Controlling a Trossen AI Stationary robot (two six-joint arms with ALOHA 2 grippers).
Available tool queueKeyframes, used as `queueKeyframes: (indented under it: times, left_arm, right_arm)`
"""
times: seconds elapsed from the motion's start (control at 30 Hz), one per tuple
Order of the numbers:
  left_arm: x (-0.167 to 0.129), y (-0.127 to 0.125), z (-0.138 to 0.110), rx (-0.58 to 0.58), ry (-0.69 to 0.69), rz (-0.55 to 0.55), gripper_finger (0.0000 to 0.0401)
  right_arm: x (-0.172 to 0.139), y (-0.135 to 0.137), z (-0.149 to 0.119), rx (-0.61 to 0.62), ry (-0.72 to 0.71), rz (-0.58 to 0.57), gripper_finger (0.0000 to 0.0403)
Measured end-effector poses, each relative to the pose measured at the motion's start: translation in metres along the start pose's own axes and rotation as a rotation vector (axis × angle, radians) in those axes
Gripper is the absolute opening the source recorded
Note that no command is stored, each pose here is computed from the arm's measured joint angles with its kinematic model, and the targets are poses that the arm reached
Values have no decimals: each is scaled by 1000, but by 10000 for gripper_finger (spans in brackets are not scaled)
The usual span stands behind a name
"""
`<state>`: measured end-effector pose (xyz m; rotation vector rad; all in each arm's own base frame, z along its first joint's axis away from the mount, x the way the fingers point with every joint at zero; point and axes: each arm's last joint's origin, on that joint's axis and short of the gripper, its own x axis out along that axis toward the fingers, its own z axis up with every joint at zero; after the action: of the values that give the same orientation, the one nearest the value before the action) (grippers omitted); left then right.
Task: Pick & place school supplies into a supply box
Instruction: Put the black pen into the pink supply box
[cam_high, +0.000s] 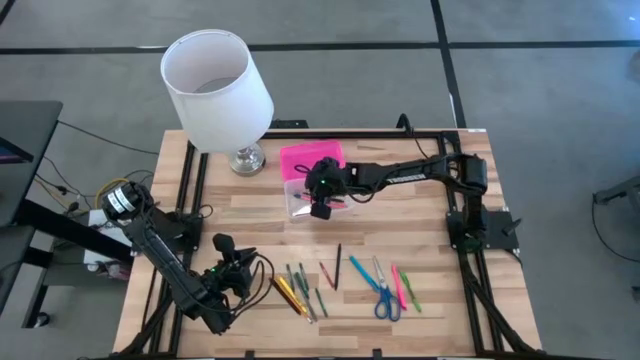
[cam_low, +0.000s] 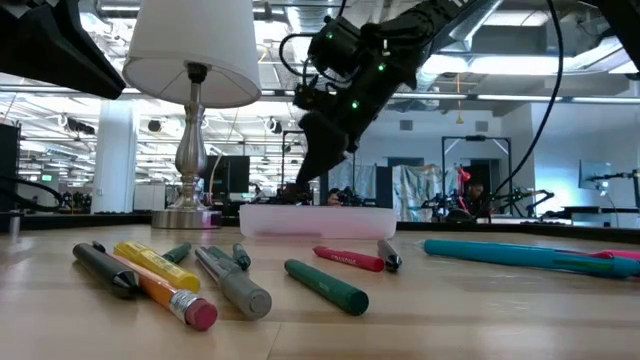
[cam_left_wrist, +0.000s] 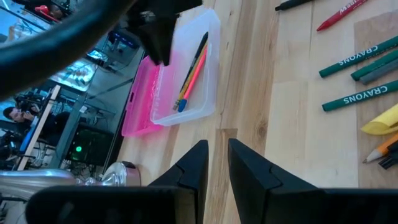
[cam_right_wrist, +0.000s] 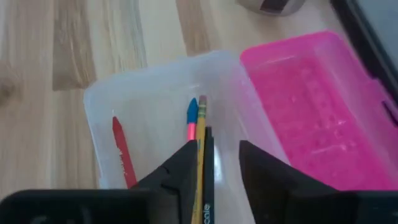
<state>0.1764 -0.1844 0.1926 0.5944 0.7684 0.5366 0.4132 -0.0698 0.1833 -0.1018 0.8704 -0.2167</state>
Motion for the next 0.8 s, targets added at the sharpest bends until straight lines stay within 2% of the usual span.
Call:
queueKeyframes:
  times: [0.2, 0.33, 0.53, 0.67, 0.8]
  left_arm:
    - [2, 0, 1, -13, 4, 1, 56]
    - [5, -3, 4, -64, 23, -28, 56]
    - [15, -6, 12, -25, 53, -78, 56]
    - [19, -14, 20, 27, 72, -194, 56]
    - [19, -26, 36, 85, -8, -341, 56]
  right_arm:
    - [-35, 15, 3, -8, 57, 36, 137]
    - [-62, 38, 0, -50, 126, 82, 136]
    - [-89, 80, -8, -106, 211, 150, 122]
    - [-102, 109, -17, -139, 265, 182, 118]
    - [-112, 133, -26, -181, 297, 157, 118]
